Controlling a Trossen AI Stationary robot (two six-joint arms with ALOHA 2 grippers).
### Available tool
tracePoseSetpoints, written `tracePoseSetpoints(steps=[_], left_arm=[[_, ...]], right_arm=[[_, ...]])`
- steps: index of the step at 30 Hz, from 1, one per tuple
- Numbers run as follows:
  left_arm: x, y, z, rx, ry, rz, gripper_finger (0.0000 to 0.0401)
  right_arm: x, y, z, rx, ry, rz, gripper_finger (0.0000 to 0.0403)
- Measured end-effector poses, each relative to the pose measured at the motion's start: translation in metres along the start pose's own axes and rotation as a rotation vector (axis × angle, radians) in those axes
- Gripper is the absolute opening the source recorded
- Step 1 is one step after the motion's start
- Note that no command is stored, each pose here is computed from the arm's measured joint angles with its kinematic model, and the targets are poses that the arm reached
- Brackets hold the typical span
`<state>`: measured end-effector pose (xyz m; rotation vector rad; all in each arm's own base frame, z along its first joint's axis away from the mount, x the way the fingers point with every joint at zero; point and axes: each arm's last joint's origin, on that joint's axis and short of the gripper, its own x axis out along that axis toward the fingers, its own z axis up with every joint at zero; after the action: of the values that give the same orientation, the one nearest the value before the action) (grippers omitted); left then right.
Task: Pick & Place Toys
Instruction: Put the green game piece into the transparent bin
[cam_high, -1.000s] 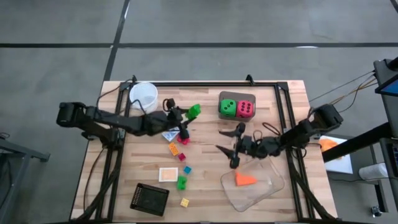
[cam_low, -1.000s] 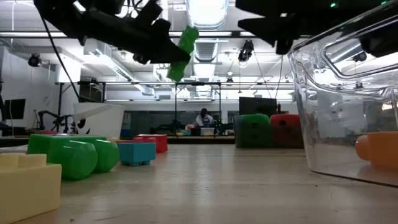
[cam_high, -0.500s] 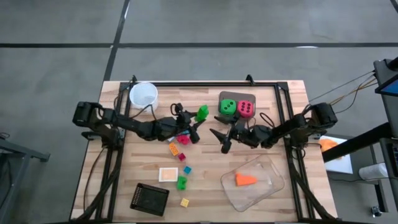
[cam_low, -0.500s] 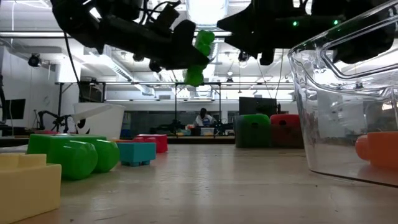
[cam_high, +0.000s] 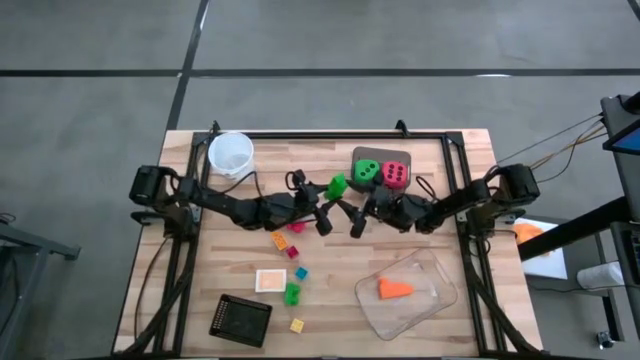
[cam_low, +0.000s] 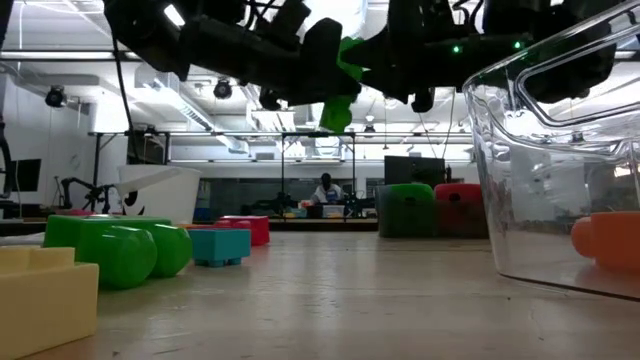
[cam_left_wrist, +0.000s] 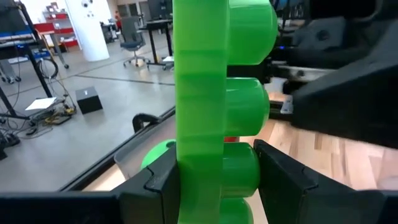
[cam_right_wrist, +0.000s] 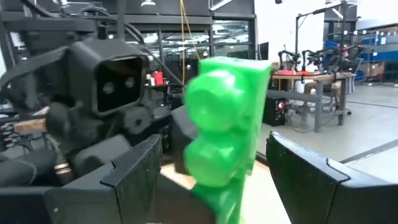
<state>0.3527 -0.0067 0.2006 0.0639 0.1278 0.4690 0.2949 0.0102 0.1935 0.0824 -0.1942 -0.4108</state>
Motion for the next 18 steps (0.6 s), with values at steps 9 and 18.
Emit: tracePoseSetpoints(steps=[9, 18], left_arm=[[0.004, -0.009, -0.003, 0.002, 0.002, -0.015, 0.0161], [0.006, -0.011, -0.007, 0.016, 0.018, -0.020, 0.0161]], right_arm=[[0.013, -0.006, 0.005, -0.005, -0.001, -0.034, 0.0278], [0.026, -0.001, 0.005, -0.054, 0.095, -0.041, 0.0198]])
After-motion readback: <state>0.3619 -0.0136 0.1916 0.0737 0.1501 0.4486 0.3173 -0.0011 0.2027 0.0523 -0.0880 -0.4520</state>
